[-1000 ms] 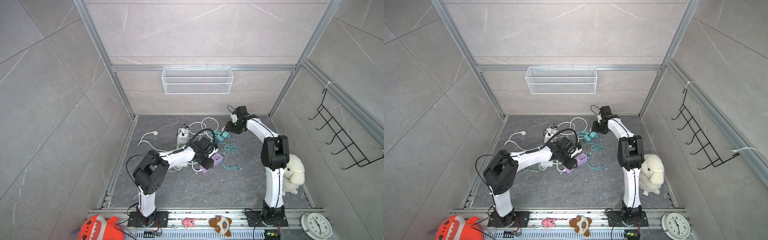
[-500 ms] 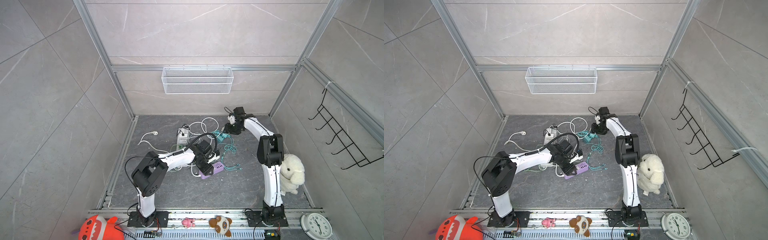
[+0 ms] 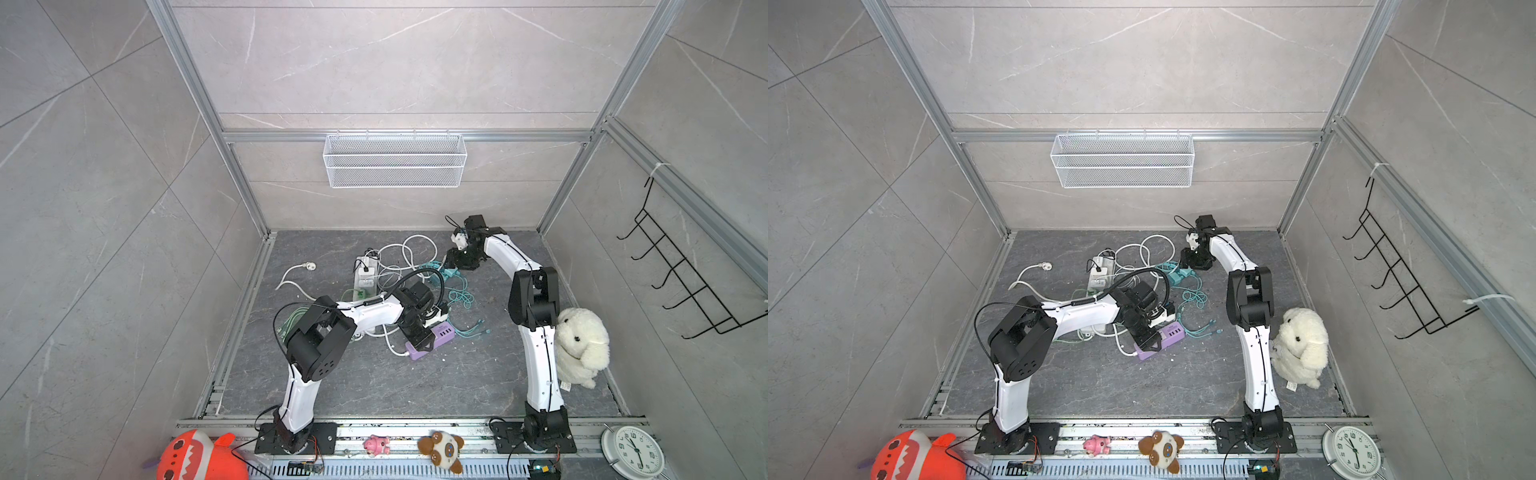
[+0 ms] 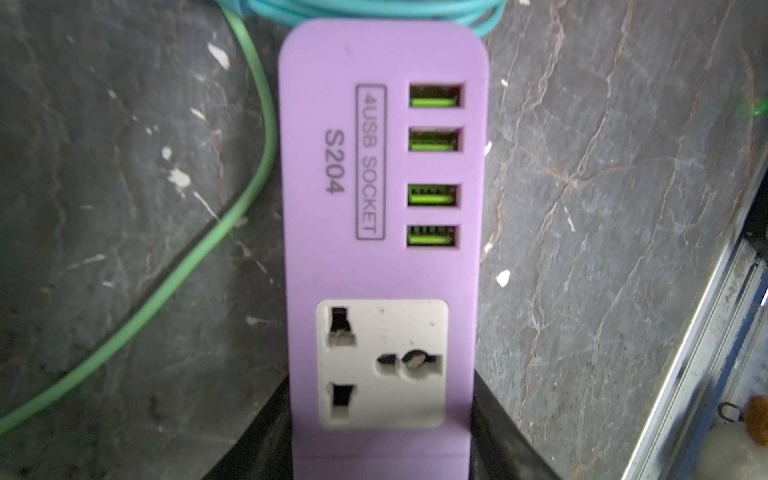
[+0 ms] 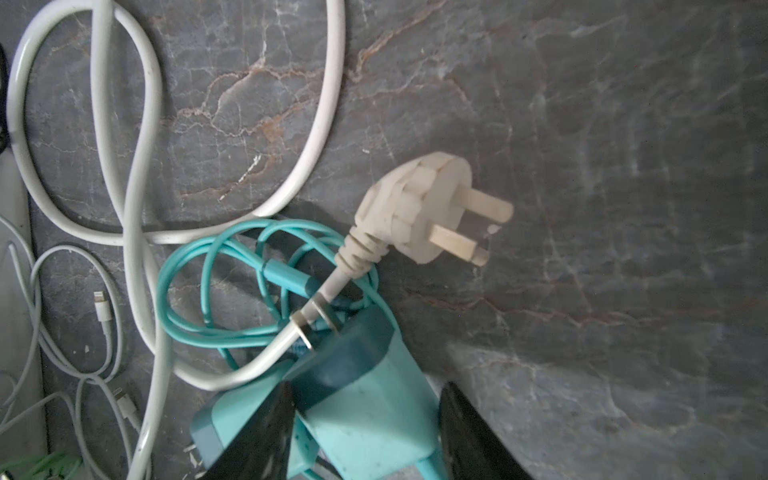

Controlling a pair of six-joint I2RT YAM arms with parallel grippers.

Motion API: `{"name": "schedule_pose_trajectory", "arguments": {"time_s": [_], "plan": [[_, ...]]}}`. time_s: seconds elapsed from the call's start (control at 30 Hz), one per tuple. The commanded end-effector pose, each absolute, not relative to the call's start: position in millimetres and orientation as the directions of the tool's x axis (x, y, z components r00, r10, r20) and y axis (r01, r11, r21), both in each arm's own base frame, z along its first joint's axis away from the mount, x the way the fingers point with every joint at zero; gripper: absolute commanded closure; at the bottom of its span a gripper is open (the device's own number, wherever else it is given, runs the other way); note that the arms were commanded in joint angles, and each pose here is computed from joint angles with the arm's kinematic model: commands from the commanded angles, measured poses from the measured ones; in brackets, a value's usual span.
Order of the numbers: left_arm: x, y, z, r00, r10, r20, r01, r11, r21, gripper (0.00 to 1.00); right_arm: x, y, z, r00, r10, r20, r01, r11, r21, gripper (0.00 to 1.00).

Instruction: Insert the plug

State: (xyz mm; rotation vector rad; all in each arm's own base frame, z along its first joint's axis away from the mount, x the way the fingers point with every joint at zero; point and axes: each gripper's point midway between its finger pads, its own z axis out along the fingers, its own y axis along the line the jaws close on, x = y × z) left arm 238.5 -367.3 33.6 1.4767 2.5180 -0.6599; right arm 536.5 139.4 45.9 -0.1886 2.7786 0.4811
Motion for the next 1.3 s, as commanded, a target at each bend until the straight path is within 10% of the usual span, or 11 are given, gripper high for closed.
{"name": "schedule_pose_trajectory", "arguments": {"time_s": [0.0,0.3,0.5,0.73,1.27], "plan": [[243.1,-364.1,30.9,-0.530,0.796,-0.293,0.843,0.460,-0.277,0.47,517.8,138.9,36.1,-0.957,-0.095,-0.274,-0.181,0.934,0.307,0.43],[248.0,-378.2,96.7,-0.471,0.764,-0.441,0.881,0.379,-0.284,0.21,512.4,136.7,34.4,-0.952,-0.081,-0.295,-0.174,0.937,0.302,0.43],[292.0,-359.5,139.8,-0.486,0.662,-0.571,0.865,0.456,-0.207,0.21,521.2,141.4,40.6,-0.941,-0.080,-0.330,-0.190,0.928,0.319,0.50],[382.5,-321.5,181.9,-0.641,0.373,-0.671,0.697,0.648,-0.305,0.22,506.5,145.1,64.3,-0.924,-0.112,-0.366,-0.242,0.911,0.334,0.82],[377.2,-395.4,203.8,-0.813,0.185,-0.551,0.574,0.406,-0.711,0.32,407.8,175.0,141.5,-0.738,-0.351,-0.576,-0.553,0.803,0.220,0.86]]}}
